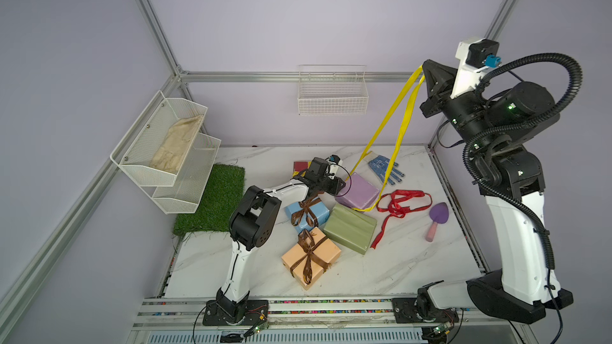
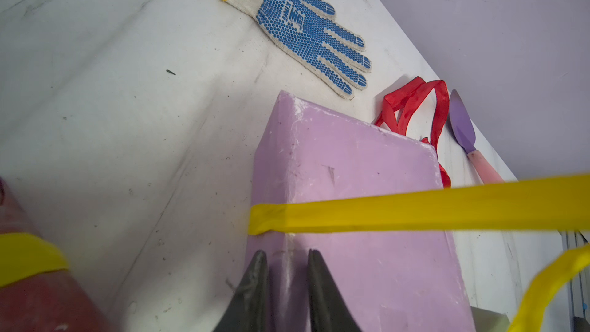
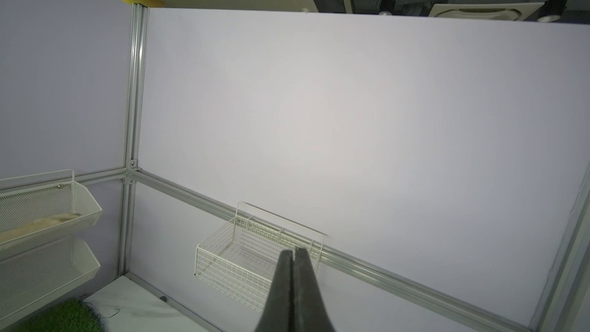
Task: Untie the ribbon bows on the gift boxes
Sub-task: Pull the ribbon from the gift box.
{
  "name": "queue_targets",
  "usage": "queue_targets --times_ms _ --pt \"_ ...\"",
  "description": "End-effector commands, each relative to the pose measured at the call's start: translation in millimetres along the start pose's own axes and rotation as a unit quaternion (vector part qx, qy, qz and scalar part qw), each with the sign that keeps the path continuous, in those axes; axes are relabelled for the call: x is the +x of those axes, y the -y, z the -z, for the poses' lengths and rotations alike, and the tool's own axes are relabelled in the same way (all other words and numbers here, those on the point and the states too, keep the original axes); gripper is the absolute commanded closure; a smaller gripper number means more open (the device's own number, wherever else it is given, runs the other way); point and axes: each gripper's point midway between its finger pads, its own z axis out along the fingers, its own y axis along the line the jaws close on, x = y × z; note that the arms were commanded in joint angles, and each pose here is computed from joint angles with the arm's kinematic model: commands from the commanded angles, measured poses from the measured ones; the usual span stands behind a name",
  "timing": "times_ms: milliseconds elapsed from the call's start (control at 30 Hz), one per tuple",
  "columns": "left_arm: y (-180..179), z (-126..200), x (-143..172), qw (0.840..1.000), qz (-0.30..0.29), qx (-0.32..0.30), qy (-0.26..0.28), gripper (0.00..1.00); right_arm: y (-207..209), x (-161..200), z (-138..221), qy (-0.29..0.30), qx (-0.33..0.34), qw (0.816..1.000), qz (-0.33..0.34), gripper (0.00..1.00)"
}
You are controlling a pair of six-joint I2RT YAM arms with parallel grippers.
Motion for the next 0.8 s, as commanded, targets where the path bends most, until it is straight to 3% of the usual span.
queue_targets --times_ms 0,533,767 --pt "-16 6 8 1.000 0.017 -0.024 -0.005 0.76 14 -42 16 0.055 0.034 0.997 0.037 1.00" --pt "-22 5 6 0.999 0.030 -0.029 0.002 0.76 38 -101 46 0.113 0.098 0.984 0.097 1.00" --pt "-21 7 1 0.999 0.033 -0.027 0.008 0.76 39 -105 52 0.114 0.103 0.983 0.103 1.00"
